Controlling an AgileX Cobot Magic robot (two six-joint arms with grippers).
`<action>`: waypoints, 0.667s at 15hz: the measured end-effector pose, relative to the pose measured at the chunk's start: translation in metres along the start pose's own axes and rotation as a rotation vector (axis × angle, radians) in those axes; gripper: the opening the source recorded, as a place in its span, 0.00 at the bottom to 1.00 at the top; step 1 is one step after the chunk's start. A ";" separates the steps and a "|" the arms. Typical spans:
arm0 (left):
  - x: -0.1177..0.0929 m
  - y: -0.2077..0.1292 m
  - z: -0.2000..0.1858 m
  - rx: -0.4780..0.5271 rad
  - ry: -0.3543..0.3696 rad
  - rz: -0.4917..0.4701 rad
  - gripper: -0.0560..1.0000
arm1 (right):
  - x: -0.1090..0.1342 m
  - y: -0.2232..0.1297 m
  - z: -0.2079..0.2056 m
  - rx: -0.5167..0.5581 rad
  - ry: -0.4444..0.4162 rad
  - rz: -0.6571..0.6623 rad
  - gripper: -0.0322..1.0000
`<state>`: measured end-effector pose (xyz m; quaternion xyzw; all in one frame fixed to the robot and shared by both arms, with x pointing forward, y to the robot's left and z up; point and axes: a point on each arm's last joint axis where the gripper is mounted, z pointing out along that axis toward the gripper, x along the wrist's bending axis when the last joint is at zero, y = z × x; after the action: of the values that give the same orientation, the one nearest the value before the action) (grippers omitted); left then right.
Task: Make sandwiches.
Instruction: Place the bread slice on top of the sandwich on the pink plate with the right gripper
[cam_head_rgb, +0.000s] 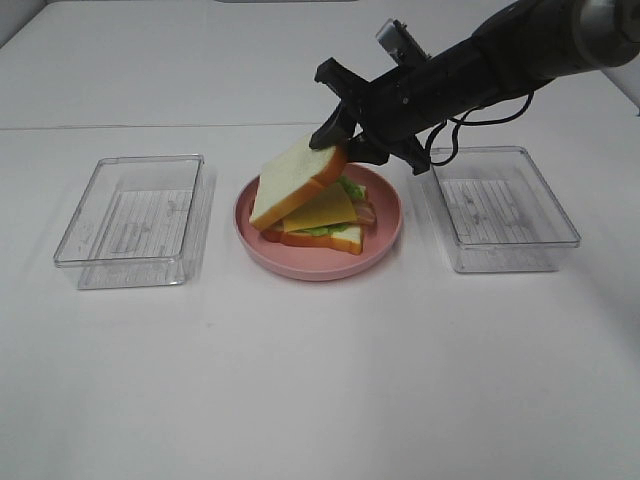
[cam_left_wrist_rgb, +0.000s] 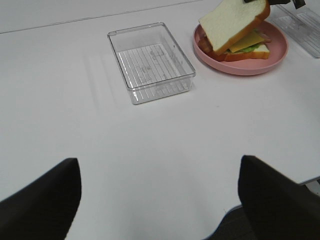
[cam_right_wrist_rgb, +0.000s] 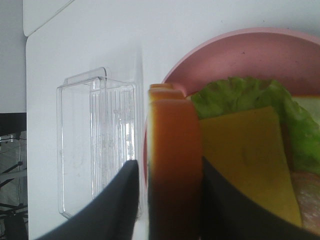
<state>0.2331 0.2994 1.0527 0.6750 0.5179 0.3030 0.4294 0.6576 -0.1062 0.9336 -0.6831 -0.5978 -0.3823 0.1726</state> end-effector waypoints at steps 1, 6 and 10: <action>0.000 0.000 0.000 0.000 0.000 0.000 0.82 | 0.000 0.000 0.000 0.000 0.000 0.000 0.44; 0.000 0.000 0.000 0.000 0.000 0.000 0.82 | -0.004 -0.002 0.000 0.016 -0.044 0.004 0.63; 0.000 0.000 0.000 0.000 0.000 0.000 0.82 | -0.009 -0.004 -0.008 0.040 -0.161 -0.030 0.71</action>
<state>0.2331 0.2994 1.0527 0.6750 0.5179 0.3030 0.4294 0.6517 -0.1167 0.9316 -0.6989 -0.6276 -0.3168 0.1319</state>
